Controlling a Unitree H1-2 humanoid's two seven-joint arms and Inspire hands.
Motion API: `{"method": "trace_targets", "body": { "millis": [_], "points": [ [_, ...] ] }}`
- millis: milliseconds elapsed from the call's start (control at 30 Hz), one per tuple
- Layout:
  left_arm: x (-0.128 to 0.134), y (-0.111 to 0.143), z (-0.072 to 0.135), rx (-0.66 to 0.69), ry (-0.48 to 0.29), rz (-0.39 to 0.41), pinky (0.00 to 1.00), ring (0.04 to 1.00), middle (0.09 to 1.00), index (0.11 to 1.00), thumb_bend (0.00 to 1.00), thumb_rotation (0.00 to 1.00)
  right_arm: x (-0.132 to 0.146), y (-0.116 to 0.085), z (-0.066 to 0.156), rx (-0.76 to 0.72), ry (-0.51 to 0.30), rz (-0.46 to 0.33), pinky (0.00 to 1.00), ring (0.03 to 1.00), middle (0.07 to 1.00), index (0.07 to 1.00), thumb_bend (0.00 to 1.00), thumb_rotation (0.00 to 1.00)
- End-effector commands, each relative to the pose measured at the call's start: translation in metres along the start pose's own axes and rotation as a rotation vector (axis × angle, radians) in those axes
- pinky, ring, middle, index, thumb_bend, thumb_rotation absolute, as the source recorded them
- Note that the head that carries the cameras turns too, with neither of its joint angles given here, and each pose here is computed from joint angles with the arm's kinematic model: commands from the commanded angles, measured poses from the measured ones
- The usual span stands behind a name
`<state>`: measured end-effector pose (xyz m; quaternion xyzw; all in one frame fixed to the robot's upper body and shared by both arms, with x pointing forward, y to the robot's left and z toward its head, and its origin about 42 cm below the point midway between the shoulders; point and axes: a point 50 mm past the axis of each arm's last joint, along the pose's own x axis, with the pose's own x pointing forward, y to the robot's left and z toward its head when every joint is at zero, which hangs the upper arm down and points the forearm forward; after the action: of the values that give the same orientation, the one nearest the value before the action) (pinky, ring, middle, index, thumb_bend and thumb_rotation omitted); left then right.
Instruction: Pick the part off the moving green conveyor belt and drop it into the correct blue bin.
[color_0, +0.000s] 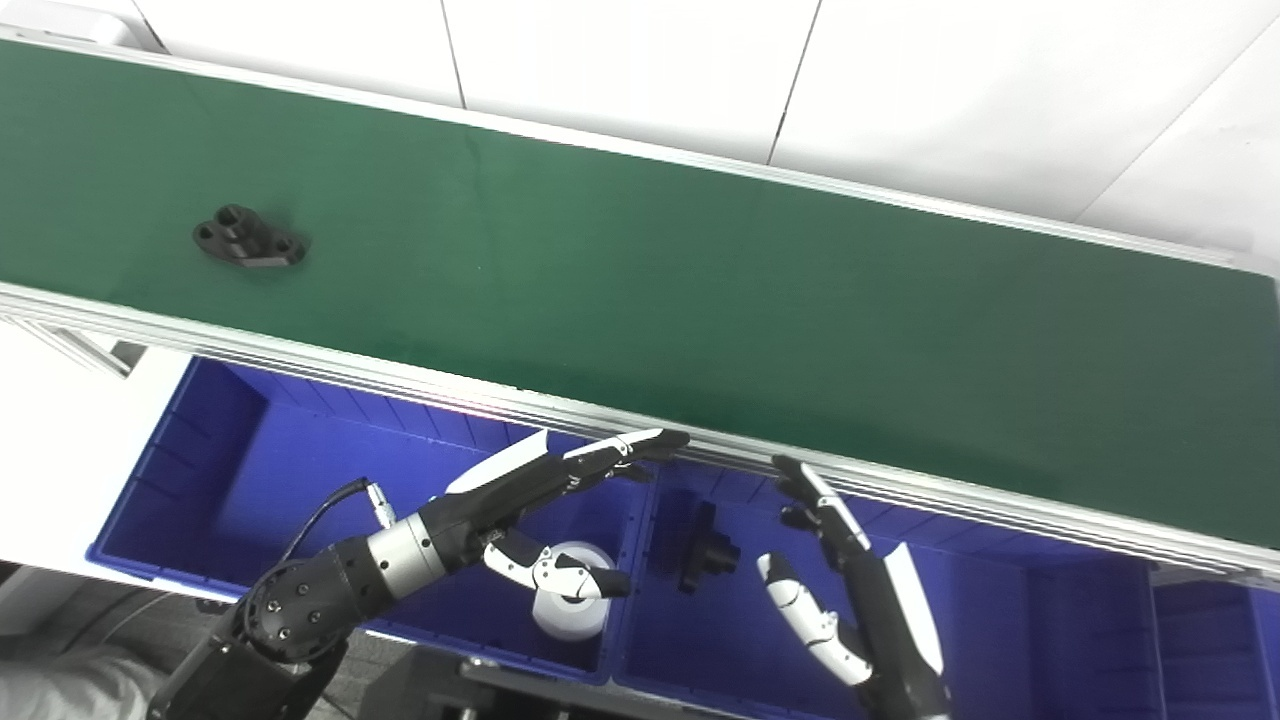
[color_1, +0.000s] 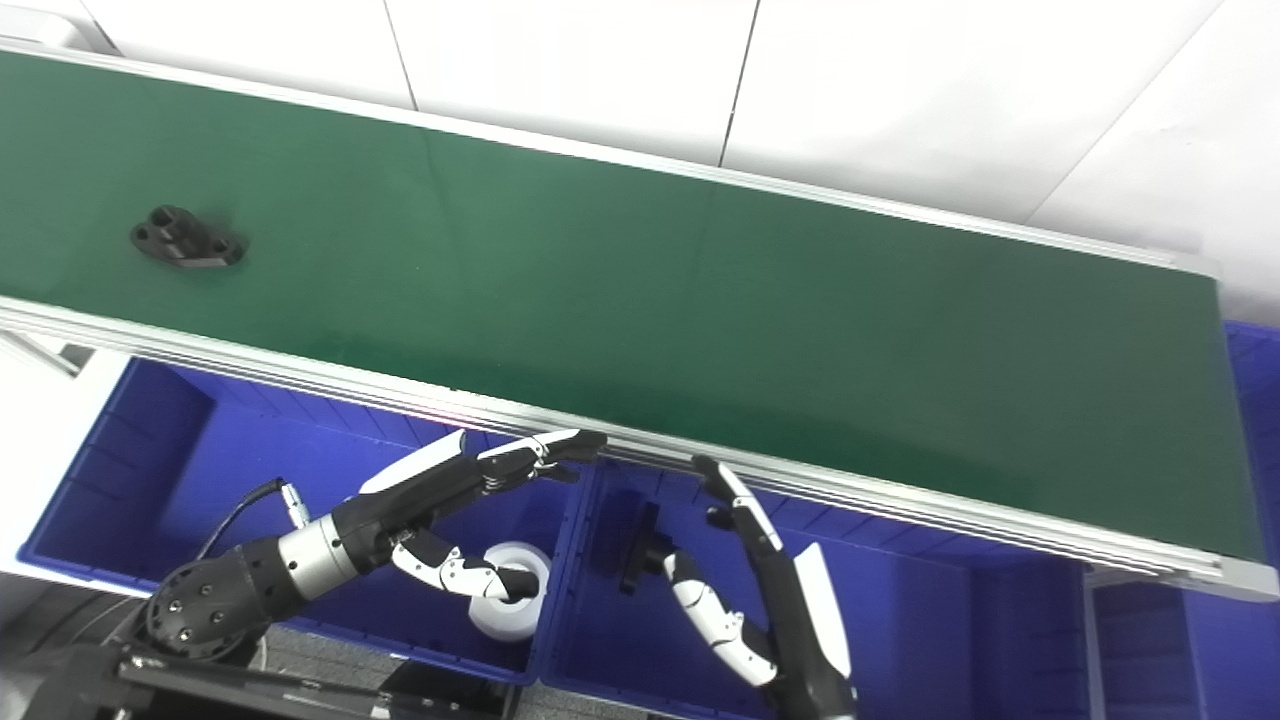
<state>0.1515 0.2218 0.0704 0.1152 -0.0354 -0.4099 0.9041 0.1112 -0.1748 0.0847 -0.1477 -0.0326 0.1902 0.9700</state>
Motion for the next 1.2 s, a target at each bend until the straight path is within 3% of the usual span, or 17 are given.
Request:
{"method": "trace_targets", "body": {
  "millis": [0,167,333,367,433,633,933,1167],
  "points": [
    [0.000,0.006,0.006,0.026,-0.046,0.016,0.87,0.934,0.968,0.944,0.49,0.32,0.012,-0.009,0.018,-0.004,-0.089,-0.030,0.81,0.884,0.915,0.893,0.34,0.77],
    [0.000,0.006,0.005,0.030,-0.048,0.015,0.87,0.932,0.966,0.942,0.49,0.31,0.037,-0.025,0.040,-0.030,-0.177,-0.062,0.80,0.873,0.904,0.883,0.34,0.75],
    [0.000,0.005,0.004,0.034,-0.050,0.014,0.86,0.930,0.964,0.939,0.49,0.33,0.060,-0.041,0.060,-0.118,-0.252,-0.106,0.72,0.795,0.825,0.849,0.35,0.72],
    [0.000,0.004,0.003,0.036,-0.049,0.014,0.86,0.927,0.963,0.937,0.49,0.34,0.067,-0.045,0.065,-0.129,-0.263,-0.116,0.66,0.722,0.763,0.824,0.41,0.64],
    [0.000,0.004,0.003,0.041,-0.047,0.011,0.85,0.926,0.962,0.938,0.49,0.34,0.080,-0.052,0.072,-0.140,-0.288,-0.134,0.62,0.679,0.730,0.818,0.45,0.59],
    [-0.001,0.003,0.002,0.035,-0.047,0.007,0.86,0.929,0.964,0.939,0.50,0.35,0.114,-0.062,0.095,-0.122,-0.339,-0.165,0.38,0.437,0.546,0.834,0.60,0.29],
    [0.000,0.001,0.001,0.037,-0.047,-0.001,0.87,0.932,0.967,0.941,0.49,0.33,0.163,-0.067,0.118,-0.199,-0.332,-0.171,0.29,0.336,0.460,0.833,0.70,0.24],
    [0.001,0.001,0.001,0.031,-0.049,-0.002,0.86,0.930,0.967,0.940,0.49,0.32,0.199,-0.056,0.127,-0.309,-0.305,-0.142,0.31,0.367,0.483,0.835,0.73,0.32]
  ]
}}
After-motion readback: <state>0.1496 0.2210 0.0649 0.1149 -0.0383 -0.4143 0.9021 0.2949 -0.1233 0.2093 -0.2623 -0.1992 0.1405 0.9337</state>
